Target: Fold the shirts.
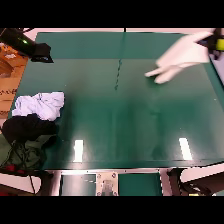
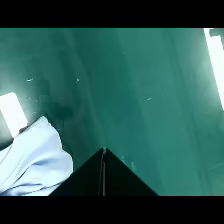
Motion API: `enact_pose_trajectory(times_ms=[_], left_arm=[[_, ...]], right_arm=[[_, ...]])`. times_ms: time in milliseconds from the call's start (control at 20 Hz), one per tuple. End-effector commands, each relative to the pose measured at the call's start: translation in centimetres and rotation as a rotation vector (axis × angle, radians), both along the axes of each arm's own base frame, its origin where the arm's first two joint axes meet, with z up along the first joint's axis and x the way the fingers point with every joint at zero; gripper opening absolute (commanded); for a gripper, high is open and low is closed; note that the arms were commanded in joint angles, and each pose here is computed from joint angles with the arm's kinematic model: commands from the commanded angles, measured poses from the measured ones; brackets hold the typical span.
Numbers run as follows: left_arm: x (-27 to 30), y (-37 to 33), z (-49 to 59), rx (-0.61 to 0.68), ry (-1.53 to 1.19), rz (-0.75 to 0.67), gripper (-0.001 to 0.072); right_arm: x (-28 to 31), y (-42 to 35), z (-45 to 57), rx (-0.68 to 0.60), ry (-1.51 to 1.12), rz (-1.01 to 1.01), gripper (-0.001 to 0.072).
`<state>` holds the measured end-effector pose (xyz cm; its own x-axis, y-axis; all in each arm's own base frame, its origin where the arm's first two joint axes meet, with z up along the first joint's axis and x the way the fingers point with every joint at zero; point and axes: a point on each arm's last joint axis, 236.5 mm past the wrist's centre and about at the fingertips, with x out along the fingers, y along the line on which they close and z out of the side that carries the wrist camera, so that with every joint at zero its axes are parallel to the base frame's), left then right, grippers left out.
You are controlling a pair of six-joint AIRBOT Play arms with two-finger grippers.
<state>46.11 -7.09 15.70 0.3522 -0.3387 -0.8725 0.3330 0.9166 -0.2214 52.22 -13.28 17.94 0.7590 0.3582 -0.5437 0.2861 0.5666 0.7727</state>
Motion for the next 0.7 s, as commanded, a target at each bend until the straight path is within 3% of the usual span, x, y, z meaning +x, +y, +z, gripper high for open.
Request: enact_pose_trajectory(times_ms=[0, 150, 400, 650], left_arm=[[-0.1, 0.0, 0.0, 0.000, 0.005, -0.002, 0.0025], [-0.1, 0.0, 0.0, 0.000, 0.004, -0.002, 0.0026], [-0.1, -0.2, 0.1, -0.008, 0.003, -0.005, 0.0025], [-0.1, -0.4, 0.1, -0.014, 0.002, -0.007, 0.0026]], right_arm=[[-9.0, -13.5, -4.1, -0.077, 0.179, -0.321, 0.0013], [-19.3, -19.2, -9.2, -0.057, 0.310, -0.557, 0.0013], [-33.9, -18.2, -18.2, 0.100, 0.426, -0.917, 0.0013], [-40.2, -12.7, -27.4, 0.220, 0.546, -1.053, 0.0015]])
